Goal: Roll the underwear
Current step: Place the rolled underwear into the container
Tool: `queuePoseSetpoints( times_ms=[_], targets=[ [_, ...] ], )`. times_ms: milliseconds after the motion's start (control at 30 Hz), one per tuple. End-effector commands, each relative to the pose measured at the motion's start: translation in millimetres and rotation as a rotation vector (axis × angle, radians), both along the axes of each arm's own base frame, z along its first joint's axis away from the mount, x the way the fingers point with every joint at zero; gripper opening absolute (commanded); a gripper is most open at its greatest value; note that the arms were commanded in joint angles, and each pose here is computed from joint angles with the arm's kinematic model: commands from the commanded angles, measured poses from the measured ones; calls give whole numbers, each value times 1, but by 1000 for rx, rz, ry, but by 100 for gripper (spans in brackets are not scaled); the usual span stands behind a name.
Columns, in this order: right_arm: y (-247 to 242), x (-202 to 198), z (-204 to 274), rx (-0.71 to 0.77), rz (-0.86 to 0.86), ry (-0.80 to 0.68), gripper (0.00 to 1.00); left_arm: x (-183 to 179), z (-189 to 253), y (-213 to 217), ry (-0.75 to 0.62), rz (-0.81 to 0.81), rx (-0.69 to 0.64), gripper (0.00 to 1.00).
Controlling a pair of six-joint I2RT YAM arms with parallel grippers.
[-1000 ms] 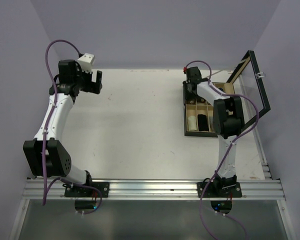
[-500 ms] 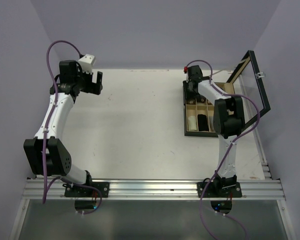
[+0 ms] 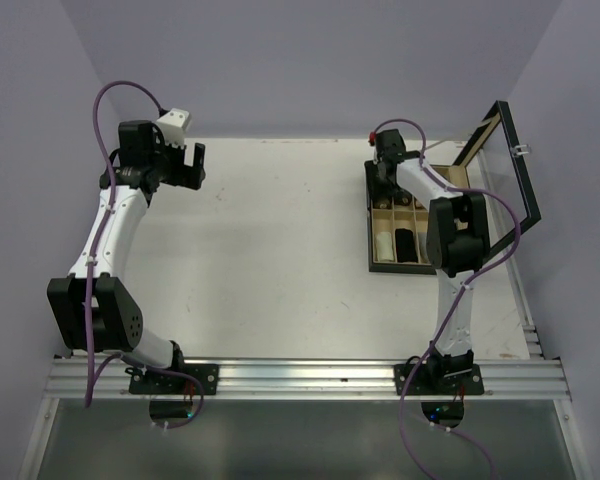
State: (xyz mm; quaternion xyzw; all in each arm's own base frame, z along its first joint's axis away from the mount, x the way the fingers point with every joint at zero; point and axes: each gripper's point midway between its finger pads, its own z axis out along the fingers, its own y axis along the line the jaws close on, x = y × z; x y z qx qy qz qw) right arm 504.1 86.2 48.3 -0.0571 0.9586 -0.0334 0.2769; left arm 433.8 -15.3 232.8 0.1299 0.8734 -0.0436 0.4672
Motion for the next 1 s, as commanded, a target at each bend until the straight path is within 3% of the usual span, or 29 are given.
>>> queuePoseSetpoints(
  times_ms=[0, 400, 500, 600, 667, 767, 967],
  targets=[
    [6, 10, 30, 26, -13, -53, 49, 5, 16, -3, -41, -15, -14, 100],
    [11, 21, 92, 62, -10, -170, 53, 10, 23, -11, -49, -37, -56, 100],
    [19, 18, 118, 99, 46, -212, 60, 10, 21, -19, -4, -74, -90, 100],
    [27, 8, 141, 85, 148, -262, 78, 7, 16, -34, 60, -171, -124, 100],
    [34, -5, 154, 98, 210, -281, 98, 8, 13, -42, 70, -217, -148, 100],
    [45, -28, 165, 136, 316, -275, 99, 5, 8, -46, 63, -248, -151, 100],
    [73, -105, 122, 307, 523, -112, 99, 0, -26, -45, 143, -269, -89, 100]
  ],
)
